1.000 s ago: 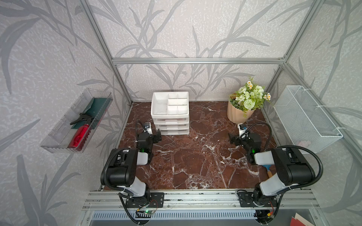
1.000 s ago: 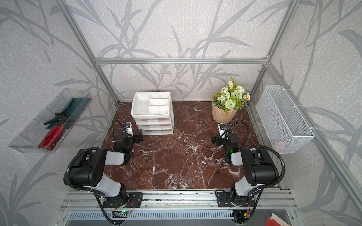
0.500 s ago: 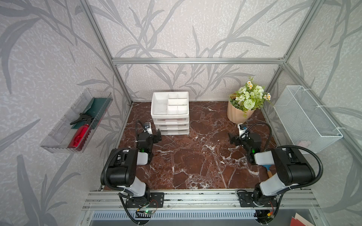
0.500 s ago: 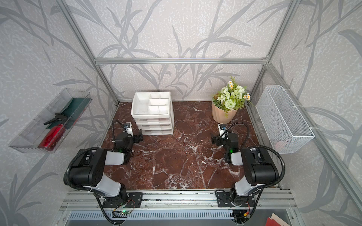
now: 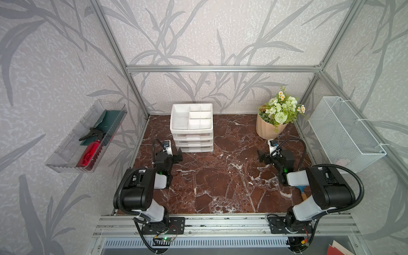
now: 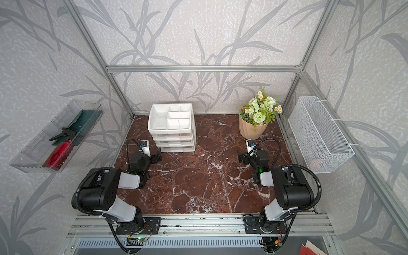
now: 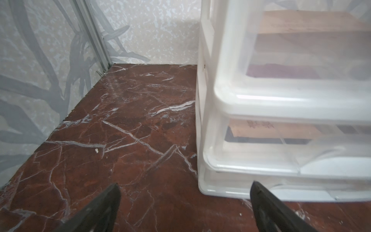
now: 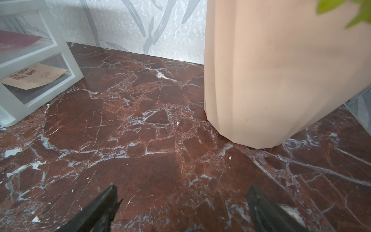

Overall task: Take the postcards out of the drawer
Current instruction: Adjust the storage box at the center of the board.

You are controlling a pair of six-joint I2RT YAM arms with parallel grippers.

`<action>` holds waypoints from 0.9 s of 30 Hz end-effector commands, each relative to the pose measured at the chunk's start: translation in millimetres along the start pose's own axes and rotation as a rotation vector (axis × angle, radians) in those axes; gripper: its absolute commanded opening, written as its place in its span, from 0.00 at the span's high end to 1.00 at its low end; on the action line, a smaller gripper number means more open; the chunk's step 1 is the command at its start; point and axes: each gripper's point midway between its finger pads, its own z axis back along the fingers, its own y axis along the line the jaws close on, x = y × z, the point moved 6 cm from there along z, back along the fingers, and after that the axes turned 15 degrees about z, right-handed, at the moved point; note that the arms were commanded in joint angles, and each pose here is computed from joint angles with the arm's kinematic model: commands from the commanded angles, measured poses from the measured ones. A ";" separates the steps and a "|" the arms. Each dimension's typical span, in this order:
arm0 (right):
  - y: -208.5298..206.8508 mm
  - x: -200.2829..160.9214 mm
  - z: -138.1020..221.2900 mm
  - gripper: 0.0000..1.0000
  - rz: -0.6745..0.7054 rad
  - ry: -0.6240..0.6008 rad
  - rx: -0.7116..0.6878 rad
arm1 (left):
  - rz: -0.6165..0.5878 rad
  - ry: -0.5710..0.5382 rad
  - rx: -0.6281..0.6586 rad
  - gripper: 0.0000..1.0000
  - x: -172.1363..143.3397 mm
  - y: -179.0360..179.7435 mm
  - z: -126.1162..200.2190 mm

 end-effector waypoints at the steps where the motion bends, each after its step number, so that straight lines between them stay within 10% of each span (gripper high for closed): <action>1: -8.5 20.5 9.8 0.01 0.002 -0.038 -0.051 | -0.045 -0.116 -0.082 0.01 15.5 -9.9 16.1; 11: 9.4 120.6 58.4 0.01 0.176 -0.208 -0.043 | -0.078 -0.332 -0.183 0.01 61.0 -35.4 89.1; 19: 19.2 187.0 53.8 0.01 -0.108 -0.064 0.158 | 0.306 -0.437 0.059 0.01 152.5 -24.3 137.5; 27: 69.9 244.6 30.2 0.01 -0.147 0.052 0.367 | 0.220 -0.098 0.061 0.01 240.4 -67.0 119.8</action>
